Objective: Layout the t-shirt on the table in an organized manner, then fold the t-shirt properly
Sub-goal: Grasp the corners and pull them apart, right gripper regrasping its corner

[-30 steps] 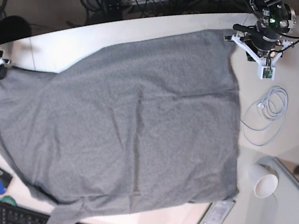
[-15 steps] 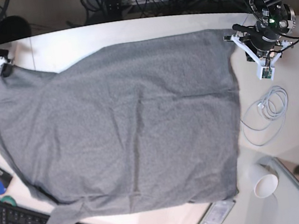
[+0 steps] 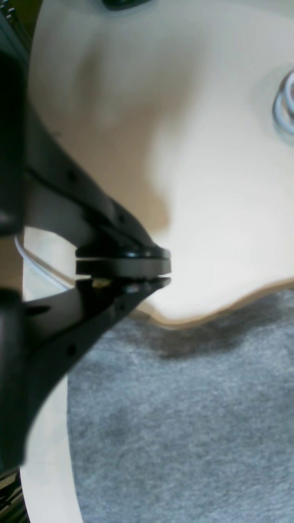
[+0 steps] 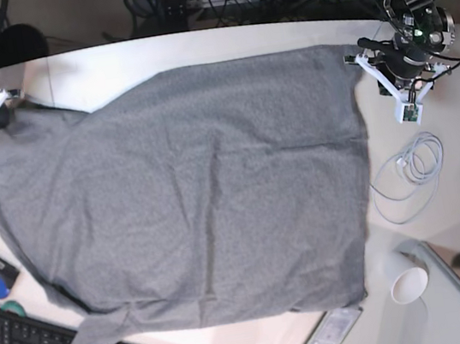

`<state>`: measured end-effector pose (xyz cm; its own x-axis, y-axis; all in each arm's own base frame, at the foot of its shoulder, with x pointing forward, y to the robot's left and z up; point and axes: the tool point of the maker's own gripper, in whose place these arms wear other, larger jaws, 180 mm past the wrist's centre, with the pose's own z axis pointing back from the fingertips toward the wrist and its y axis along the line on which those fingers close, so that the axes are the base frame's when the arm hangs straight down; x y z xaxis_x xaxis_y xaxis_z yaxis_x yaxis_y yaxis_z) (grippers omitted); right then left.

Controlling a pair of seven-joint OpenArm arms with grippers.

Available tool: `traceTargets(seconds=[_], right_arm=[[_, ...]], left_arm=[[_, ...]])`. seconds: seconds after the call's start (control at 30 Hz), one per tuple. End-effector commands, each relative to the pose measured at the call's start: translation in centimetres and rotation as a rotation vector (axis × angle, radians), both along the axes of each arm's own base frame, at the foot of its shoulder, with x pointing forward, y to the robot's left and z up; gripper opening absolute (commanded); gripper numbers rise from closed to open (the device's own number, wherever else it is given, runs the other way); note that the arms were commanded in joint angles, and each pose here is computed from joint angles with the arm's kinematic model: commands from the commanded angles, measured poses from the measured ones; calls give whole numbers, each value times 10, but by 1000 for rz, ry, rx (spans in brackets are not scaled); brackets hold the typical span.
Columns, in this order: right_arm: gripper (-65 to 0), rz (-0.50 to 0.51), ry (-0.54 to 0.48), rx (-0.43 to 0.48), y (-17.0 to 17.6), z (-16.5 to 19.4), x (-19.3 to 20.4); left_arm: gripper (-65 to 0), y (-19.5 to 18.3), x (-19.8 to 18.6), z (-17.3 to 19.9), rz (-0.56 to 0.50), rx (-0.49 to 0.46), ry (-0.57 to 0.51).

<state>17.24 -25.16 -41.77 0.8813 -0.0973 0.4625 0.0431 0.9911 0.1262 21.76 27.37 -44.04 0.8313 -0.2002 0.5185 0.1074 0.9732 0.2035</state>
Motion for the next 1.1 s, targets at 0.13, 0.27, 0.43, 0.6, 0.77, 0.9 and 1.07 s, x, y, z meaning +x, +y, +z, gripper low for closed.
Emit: traceTargets(seconds=[0.13, 0.27, 0.43, 0.6, 0.77, 0.9, 1.07], right_arm=[[-644, 16, -94, -4, 0, 43, 71], [-644, -53, -130, 84, 18, 57, 127], [-587, -133, -90, 198, 33, 25, 182], [-320, -106, -52, 120, 11, 11, 175], [-303, -164, -146, 40, -18, 28, 126], [-303, -207, -68, 77, -13, -10, 94], [-302, -203, -26, 139, 16, -44, 88]], left_arm=[[-650, -29, 22, 15, -86, -6, -64], [-650, -43, 25, 15, -123, -15, -67], [-650, -42, 25, 15, -118, -16, -67], [-650, -33, 20, 12, -107, 3, -50], [-650, -5, 13, 16, -26, 17, -58], [-650, -1, 15, 18, -18, 23, -63], [-650, -2, 15, 18, -24, 23, -63]])
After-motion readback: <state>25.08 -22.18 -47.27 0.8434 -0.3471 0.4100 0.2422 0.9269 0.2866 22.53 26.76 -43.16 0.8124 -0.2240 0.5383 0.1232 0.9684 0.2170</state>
